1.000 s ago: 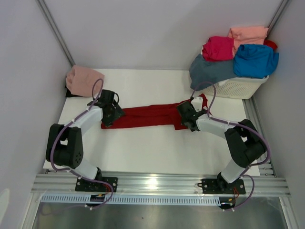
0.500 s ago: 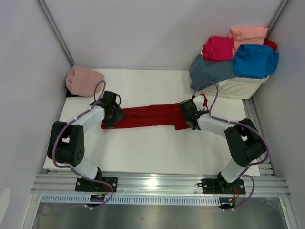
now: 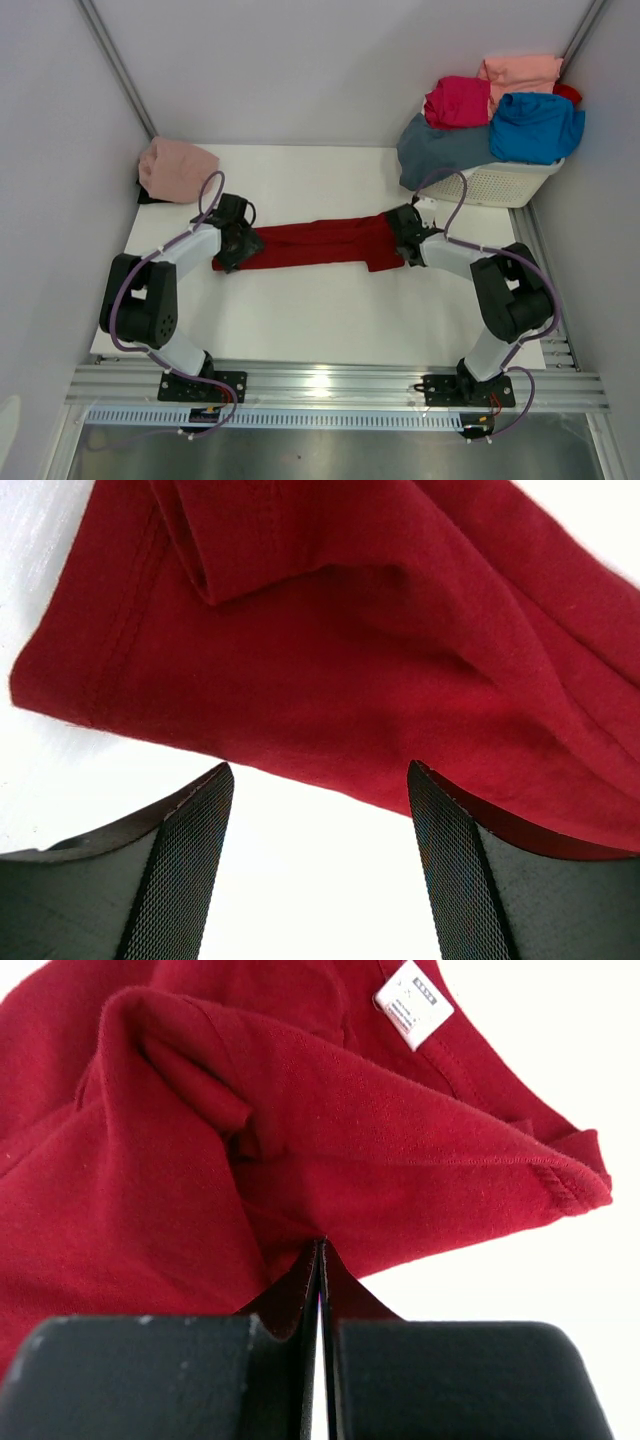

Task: Fold and stack the t-shirts
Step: Fold the other side of the tshirt into a rectangle

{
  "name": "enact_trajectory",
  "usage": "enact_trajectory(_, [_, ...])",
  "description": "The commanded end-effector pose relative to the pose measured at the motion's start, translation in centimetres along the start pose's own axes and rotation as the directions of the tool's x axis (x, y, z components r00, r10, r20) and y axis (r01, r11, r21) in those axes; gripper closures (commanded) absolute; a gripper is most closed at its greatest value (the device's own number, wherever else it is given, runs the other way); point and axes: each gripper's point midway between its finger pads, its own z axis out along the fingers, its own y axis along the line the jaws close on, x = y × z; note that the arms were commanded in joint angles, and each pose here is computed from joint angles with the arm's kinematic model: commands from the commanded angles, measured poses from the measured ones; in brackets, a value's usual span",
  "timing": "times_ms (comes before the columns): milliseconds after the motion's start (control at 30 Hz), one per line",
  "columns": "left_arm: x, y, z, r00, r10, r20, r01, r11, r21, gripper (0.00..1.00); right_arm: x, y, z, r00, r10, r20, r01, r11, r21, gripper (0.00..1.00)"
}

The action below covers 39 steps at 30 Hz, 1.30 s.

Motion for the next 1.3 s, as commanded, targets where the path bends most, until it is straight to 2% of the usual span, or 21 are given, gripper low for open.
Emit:
enact_trajectory(0, [-0.1, -0.1, -0.4, 1.000, -0.009, 0.025, 0.009, 1.000, 0.001, 0.26, -4.4, 1.0, -1.3, 0.992, 0.066, 0.108, -0.062, 0.997, -0.042, 1.00])
enact_trajectory(300, [0.1, -0.1, -0.5, 1.000, -0.005, 0.025, 0.005, 1.000, 0.001, 0.27, -11.7, -0.6, -3.9, 0.955, 0.143, 0.261, -0.142, 0.990, -0.021, 1.00])
enact_trajectory(500, [0.1, -0.1, -0.5, 1.000, -0.002, 0.028, 0.002, 1.000, -0.001, 0.27, -14.6, -1.9, -3.7, 0.937, 0.138, 0.321, -0.158, 0.987, 0.038, 1.00])
enact_trajectory(800, [0.2, 0.3, -0.5, 0.999, 0.011, 0.031, -0.010, 1.000, -0.024, 0.28, -15.2, -3.3, -0.5, 0.936, 0.099, 0.337, -0.170, 0.967, 0.190, 1.00])
enact_trajectory(933, [0.2, 0.7, -0.6, 0.999, 0.020, 0.035, -0.018, 0.999, -0.045, 0.28, -16.4, -2.9, -0.1, 0.928, 0.084, 0.363, -0.164, 0.967, 0.194, 1.00])
enact_trajectory(1067, [0.3, 1.0, -0.4, 0.999, 0.022, 0.031, -0.020, 0.998, -0.064, 0.28, -16.6, -2.5, 1.3, 0.940, 0.062, 0.336, -0.143, 0.965, 0.220, 1.00])
enact_trajectory(1100, [0.3, 1.1, -0.3, 0.999, 0.023, 0.029, -0.021, 0.997, -0.068, 0.28, -15.6, -2.4, 2.0, 0.951, 0.042, 0.306, -0.119, 0.964, 0.238, 0.91])
enact_trajectory(1133, [0.3, 1.2, -0.3, 0.999, 0.025, 0.031, -0.023, 0.997, -0.071, 0.28, -15.5, -2.6, 2.1, 0.950, 0.059, 0.307, -0.139, 0.960, 0.245, 0.78])
enact_trajectory(1167, [0.3, 1.2, -0.3, 0.999, 0.023, 0.032, -0.021, 0.997, -0.072, 0.28, -15.1, -2.7, 2.2, 0.953, 0.062, 0.297, -0.141, 0.957, 0.252, 0.45])
enact_trajectory(1200, [0.2, 1.2, -0.3, 0.999, 0.023, 0.034, -0.021, 0.997, -0.074, 0.28, -15.0, -2.8, 1.9, 0.951, 0.078, 0.301, -0.155, 0.957, 0.244, 0.34])
enact_trajectory(1267, [0.1, 1.0, -0.3, 0.999, 0.017, 0.042, -0.014, 0.998, -0.067, 0.27, -15.3, -2.2, 1.5, 0.942, 0.111, 0.318, -0.178, 0.965, 0.191, 0.25])
